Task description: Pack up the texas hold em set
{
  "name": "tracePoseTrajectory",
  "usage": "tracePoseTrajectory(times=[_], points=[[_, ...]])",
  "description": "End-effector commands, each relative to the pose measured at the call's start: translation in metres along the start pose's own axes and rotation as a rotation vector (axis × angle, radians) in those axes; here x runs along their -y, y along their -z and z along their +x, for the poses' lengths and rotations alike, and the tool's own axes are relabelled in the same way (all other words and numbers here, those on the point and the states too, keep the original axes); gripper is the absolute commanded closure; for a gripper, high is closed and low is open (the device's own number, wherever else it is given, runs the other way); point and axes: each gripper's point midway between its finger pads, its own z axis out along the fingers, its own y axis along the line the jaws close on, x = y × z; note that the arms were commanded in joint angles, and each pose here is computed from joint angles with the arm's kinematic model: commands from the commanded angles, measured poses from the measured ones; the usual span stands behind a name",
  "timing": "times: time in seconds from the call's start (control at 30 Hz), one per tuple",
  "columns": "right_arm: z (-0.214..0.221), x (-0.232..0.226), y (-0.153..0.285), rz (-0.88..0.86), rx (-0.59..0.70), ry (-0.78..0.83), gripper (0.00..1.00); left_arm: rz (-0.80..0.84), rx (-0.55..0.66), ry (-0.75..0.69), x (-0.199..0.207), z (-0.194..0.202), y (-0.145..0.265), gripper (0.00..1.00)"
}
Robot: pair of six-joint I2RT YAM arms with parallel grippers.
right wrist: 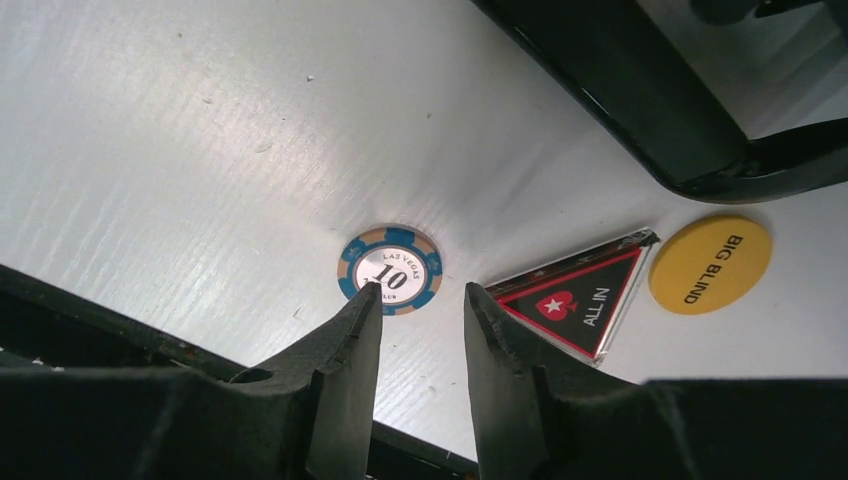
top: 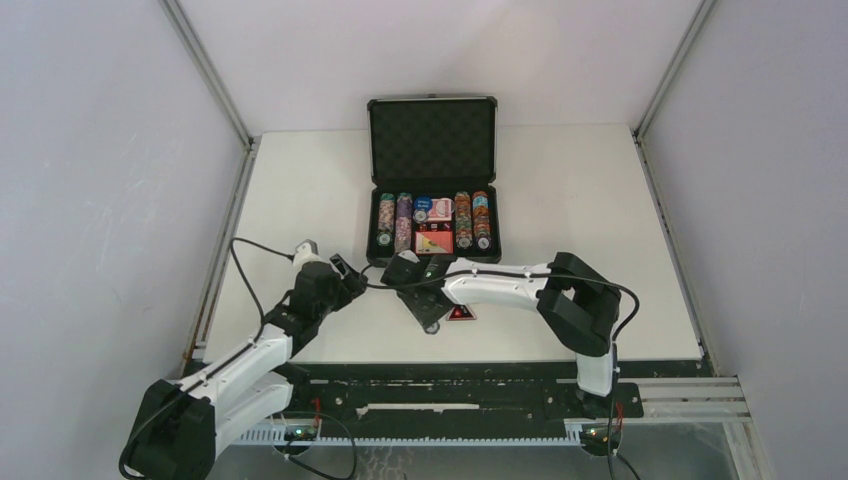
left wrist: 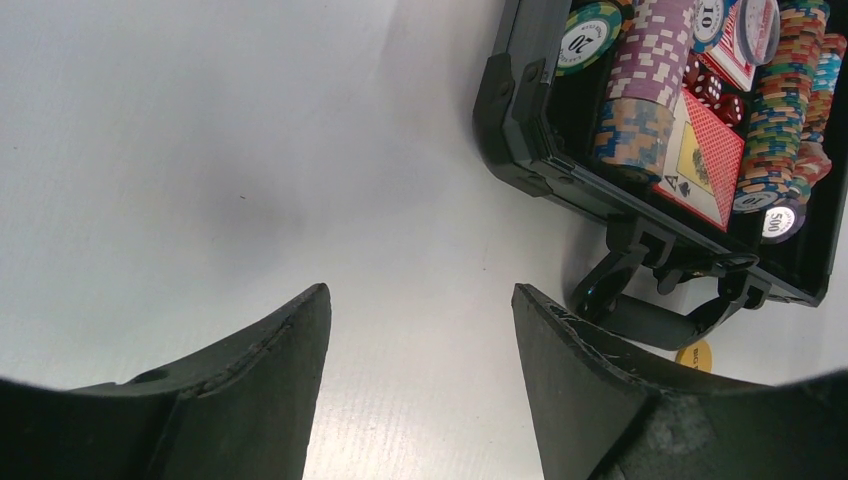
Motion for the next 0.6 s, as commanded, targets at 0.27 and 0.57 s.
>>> tracePoseTrajectory(times=[0.27, 0.57], points=[[-0.009, 0.003, 0.016, -0.025, 0.051, -0.002, 0.30, 0.083, 0.036, -0.017, 0.026, -0.016, 0.003, 0.29], [-0.003, -0.014, -0.002, -0.085, 0.026, -0.001, 0.23, 0.076, 0.029, -0.019, 0.025, -0.014, 0.001, 0.29]])
